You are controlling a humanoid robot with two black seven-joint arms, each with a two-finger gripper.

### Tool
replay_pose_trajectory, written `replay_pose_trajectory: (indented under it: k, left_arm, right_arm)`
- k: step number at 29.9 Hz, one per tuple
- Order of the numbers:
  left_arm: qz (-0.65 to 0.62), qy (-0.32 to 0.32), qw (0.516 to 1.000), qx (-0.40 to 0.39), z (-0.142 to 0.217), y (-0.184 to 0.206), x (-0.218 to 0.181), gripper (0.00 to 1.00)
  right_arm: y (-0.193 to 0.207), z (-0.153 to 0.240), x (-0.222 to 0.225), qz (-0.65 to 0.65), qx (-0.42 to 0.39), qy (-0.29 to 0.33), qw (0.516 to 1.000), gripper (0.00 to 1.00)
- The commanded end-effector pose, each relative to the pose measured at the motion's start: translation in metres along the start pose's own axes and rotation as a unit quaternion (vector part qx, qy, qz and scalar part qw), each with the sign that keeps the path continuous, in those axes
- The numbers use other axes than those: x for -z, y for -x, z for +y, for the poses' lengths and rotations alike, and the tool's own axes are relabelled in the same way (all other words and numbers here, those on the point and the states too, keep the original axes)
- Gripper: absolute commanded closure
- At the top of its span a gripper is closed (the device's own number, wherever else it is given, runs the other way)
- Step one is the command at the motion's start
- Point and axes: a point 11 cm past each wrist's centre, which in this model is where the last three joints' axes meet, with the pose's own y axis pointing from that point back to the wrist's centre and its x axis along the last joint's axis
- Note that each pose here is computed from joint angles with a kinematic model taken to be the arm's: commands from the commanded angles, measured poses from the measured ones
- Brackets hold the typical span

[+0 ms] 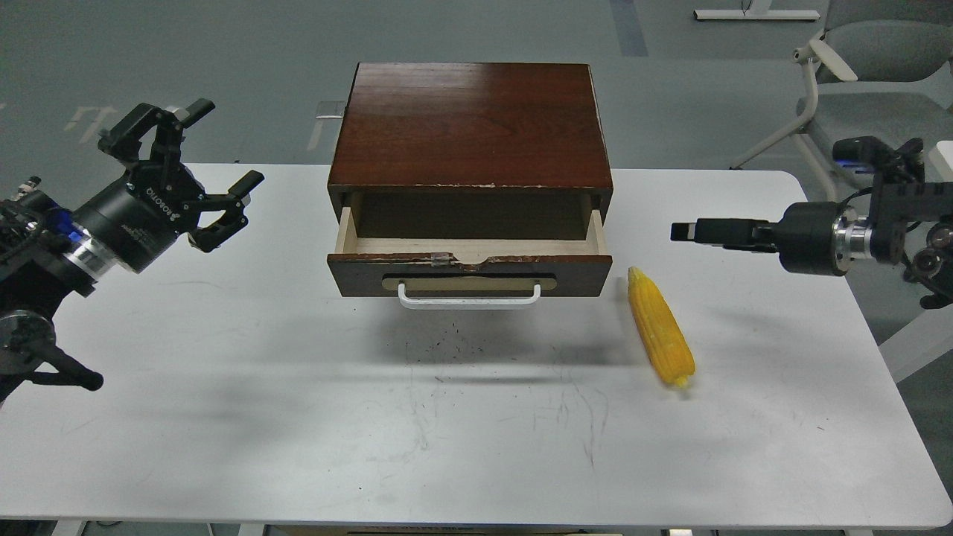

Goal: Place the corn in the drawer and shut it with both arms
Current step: 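Move the right gripper down toward the yellow corn cob, then close the right gripper on the corn cob and lift it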

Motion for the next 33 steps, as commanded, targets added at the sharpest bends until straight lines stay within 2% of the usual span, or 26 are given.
replay_pose_trajectory:
  k: [1, 17, 24, 33]
  left_arm:
    - [0.0, 0.0, 1.0, 0.001, 0.0, 0.0, 0.0, 0.01]
    - [0.0, -0.002, 1.0, 0.0, 0.0, 0.0, 0.001, 0.0]
    - [-0.002, -0.001, 1.0, 0.0, 0.001, -0.001, -0.001, 0.01]
    - [-0.002, -0.001, 1.0, 0.0, 0.001, -0.001, -0.001, 0.01]
  right_arm:
    - [0.02, -0.02, 0.0, 0.024, 0.045, 0.01, 0.999, 0.0]
    - [0.054, -0.055, -0.013, 0.028, 0.107, 0.036, 0.993, 0.0]
    - [0.059, -0.056, -0.017, 0.028, 0.115, 0.044, 0.992, 0.0]
    - [0.069, -0.057, -0.019, 0.032, 0.131, 0.048, 0.99, 0.08]
